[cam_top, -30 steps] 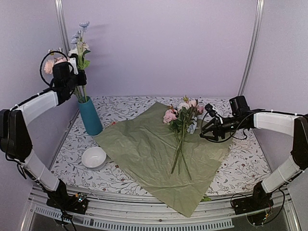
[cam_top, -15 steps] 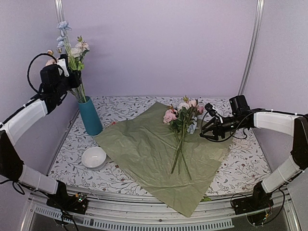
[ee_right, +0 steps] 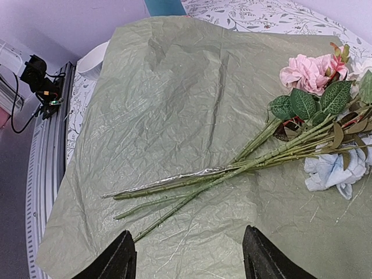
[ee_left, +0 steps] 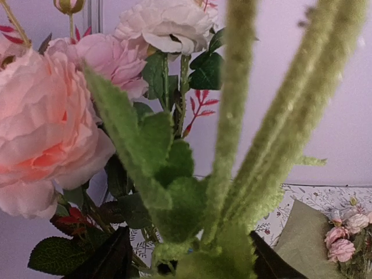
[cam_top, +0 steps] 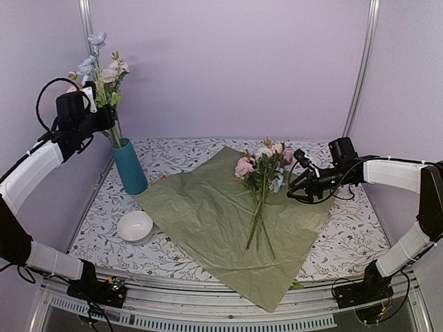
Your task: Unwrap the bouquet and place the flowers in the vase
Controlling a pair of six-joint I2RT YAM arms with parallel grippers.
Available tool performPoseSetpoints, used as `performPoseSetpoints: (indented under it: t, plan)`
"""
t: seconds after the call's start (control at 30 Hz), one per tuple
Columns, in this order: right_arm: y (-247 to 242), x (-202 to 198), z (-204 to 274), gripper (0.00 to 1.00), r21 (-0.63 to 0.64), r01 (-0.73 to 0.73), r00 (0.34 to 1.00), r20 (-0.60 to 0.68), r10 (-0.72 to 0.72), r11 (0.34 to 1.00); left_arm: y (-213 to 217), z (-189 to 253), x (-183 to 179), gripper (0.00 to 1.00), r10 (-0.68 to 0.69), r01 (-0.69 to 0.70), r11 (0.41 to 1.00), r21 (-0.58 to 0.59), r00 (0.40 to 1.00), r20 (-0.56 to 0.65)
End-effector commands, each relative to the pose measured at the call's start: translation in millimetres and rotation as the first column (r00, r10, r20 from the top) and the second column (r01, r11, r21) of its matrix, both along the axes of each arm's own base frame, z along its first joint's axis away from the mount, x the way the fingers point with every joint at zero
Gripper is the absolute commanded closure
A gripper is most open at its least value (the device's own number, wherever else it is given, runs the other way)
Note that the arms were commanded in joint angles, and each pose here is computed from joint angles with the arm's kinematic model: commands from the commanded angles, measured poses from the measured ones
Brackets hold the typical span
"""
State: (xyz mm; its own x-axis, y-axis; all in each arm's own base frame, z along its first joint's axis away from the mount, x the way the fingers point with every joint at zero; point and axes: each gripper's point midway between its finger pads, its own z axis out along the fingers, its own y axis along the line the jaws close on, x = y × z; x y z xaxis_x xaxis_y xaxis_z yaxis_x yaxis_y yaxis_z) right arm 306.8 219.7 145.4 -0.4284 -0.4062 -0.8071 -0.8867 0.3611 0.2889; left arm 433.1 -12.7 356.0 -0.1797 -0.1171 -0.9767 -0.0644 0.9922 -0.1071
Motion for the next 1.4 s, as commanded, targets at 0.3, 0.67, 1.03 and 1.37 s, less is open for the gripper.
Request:
performPoseSetpoints:
  t: [0.3,0.67,1.03,1.37]
  plan:
    - [1.6,4.8,4.2,0.35,0.004,-0.011,1.0,0.005,0.011,1.0,3.0,-53.3,-26.0,0.37,0.036,-0.046,0.998,-0.037,0.971,-0.237]
    - [2.4,8.5,2.5,0.35,0.005,0.0,1.0,-0.013,0.0,1.0,-78.4,-49.9,-74.1,0.56,-0.261,0.237,0.964,-0.123,0.929,-0.262]
    - [-14.0,31.3,7.1,0.37,-0.033,0.123,0.992,0.033,-0.122,0.992,-299.3,-50.9,-129.1,0.63,-0.799,0.75,0.601,-0.276,0.572,-0.185]
    - [-35.6,40.6,9.3,0.38,-0.017,0.191,0.981,0.031,-0.19,0.981,-439.5,-153.6,-164.9,0.64,-0.912,0.809,0.379,-0.449,0.245,-0.33]
